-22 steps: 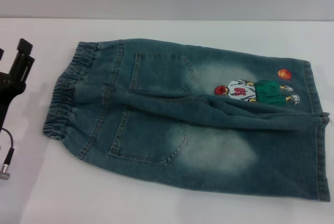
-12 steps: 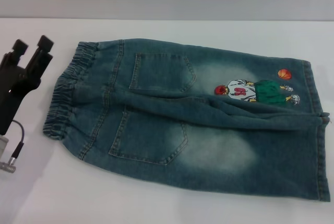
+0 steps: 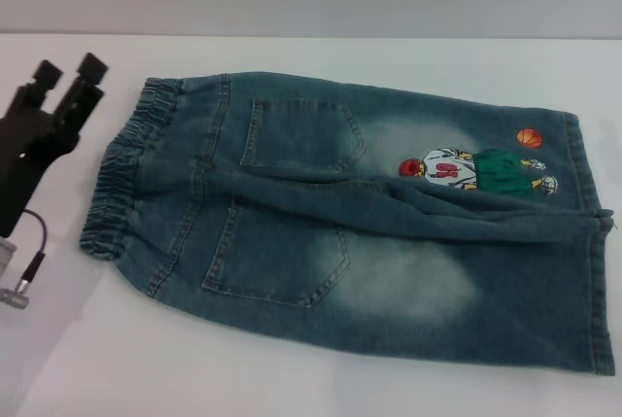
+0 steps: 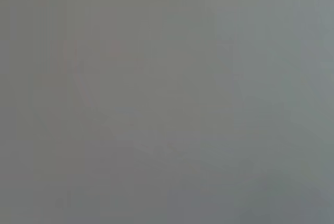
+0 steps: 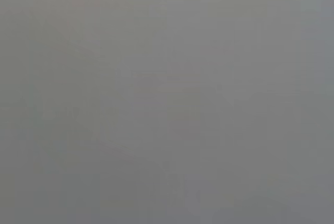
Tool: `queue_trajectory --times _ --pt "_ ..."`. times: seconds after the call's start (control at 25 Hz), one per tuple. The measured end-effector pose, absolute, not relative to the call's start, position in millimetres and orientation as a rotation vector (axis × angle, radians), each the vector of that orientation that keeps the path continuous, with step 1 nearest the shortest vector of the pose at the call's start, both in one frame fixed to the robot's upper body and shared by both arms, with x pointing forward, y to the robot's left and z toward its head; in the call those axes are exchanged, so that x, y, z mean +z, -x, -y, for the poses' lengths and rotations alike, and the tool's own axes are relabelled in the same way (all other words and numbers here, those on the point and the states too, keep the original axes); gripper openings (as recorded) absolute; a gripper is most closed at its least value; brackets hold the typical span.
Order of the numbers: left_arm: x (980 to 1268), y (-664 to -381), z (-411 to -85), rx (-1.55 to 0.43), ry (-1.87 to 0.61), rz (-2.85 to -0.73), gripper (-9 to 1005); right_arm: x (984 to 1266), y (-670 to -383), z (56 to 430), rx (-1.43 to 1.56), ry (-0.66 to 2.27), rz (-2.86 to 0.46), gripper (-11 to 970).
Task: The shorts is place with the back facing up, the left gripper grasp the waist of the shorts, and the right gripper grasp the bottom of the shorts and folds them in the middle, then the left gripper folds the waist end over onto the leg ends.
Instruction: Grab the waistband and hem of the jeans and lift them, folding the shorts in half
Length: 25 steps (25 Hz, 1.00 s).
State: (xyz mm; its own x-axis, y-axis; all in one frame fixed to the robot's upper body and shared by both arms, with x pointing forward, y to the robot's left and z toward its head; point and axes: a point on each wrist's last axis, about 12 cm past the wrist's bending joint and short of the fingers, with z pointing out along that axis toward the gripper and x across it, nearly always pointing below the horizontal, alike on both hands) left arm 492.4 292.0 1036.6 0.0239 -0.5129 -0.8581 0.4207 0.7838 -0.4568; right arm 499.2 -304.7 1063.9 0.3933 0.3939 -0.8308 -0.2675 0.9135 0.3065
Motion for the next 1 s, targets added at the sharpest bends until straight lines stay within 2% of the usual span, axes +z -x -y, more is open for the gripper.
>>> queue_trajectory --times 0.32,0.48,0.8,0.88,1.0 --pt "1034.2 -482.3 -307.0 -0.663 0.125 -1.355 801 1064.2 -498.0 311.7 0.387 -0.153 -1.080 692" --pt "1041.8 -491.2 -337.8 -0.773 0.139 -1.437 799 1062.8 -497.5 313.0 0.381 -0.156 -1.091 692" --pt "1091.7 -521.0 -374.7 -1.066 -0.033 -1.632 795 1060.5 -497.5 314.6 0.373 -0.161 -1.111 692" --pt "1091.7 -521.0 -374.7 -1.066 -0.033 -1.632 794 1060.3 -497.3 315.1 0.367 -0.159 -1.112 692" --pt "1119.2 -537.5 -376.9 -1.095 -0.232 -1.918 793 1059.3 -497.1 317.4 0.353 -0.161 -1.120 692"
